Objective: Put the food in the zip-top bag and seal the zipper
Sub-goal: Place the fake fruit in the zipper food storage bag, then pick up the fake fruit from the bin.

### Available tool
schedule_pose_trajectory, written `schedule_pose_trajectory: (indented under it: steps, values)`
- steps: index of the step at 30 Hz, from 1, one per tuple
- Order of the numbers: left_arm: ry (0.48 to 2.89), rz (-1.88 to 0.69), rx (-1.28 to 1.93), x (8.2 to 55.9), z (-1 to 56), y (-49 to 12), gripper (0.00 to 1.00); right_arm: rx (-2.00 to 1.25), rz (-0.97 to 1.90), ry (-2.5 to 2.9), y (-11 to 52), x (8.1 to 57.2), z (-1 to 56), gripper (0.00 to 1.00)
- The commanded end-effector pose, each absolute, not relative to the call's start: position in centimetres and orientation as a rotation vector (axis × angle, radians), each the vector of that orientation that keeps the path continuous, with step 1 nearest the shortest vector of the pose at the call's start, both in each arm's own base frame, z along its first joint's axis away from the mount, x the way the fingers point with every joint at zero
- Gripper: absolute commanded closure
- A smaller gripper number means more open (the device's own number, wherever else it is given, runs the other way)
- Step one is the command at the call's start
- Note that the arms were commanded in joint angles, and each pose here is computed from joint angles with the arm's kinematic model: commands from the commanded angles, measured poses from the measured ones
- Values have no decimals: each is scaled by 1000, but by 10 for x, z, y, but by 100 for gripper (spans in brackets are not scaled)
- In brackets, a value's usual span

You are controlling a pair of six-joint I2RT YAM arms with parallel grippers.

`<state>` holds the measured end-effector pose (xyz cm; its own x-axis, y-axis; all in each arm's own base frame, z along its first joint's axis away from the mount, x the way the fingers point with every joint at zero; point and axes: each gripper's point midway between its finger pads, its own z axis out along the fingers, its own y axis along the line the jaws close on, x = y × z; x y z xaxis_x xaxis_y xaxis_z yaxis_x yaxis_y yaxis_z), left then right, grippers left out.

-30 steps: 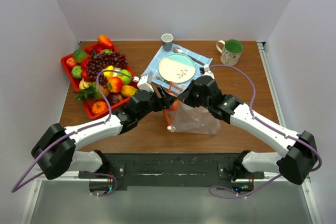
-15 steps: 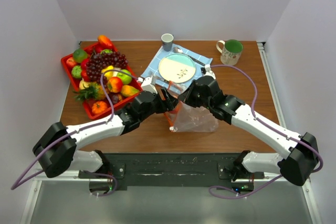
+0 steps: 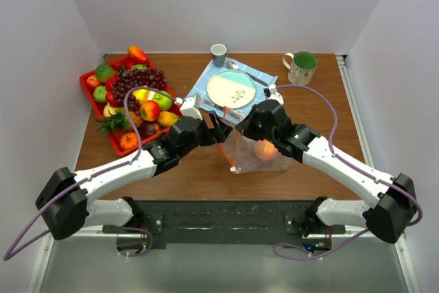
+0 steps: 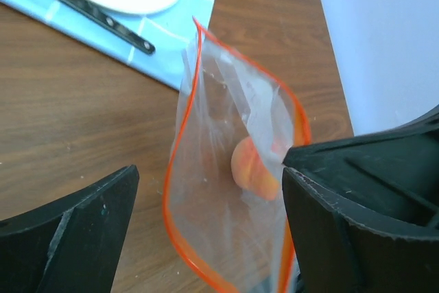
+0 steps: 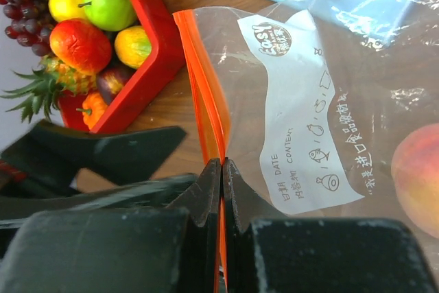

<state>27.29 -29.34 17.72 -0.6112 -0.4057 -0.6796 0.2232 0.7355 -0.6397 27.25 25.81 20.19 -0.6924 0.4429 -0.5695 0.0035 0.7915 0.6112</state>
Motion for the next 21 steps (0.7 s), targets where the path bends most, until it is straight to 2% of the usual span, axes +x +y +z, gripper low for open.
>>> schedule_pose_trajectory:
  steps: [1, 5, 11, 15, 21]
  values:
    - [1943, -718, -213, 293, 235, -251, 12, 321, 723, 2175, 250, 278, 217, 100]
    - [1879, -459, -409, 324, 254, -165, 15, 307, 727, 2184, 252, 278, 214, 100]
    - [1878, 223, -542, 346, 244, -51, 1, 274, 723, 2187, 255, 279, 213, 100]
    - [1903, 341, -543, 360, 229, -27, 1, 244, 733, 2206, 259, 278, 211, 100]
    - [1947, 384, -550, 379, 205, -20, 2, 227, 743, 2222, 263, 276, 207, 100]
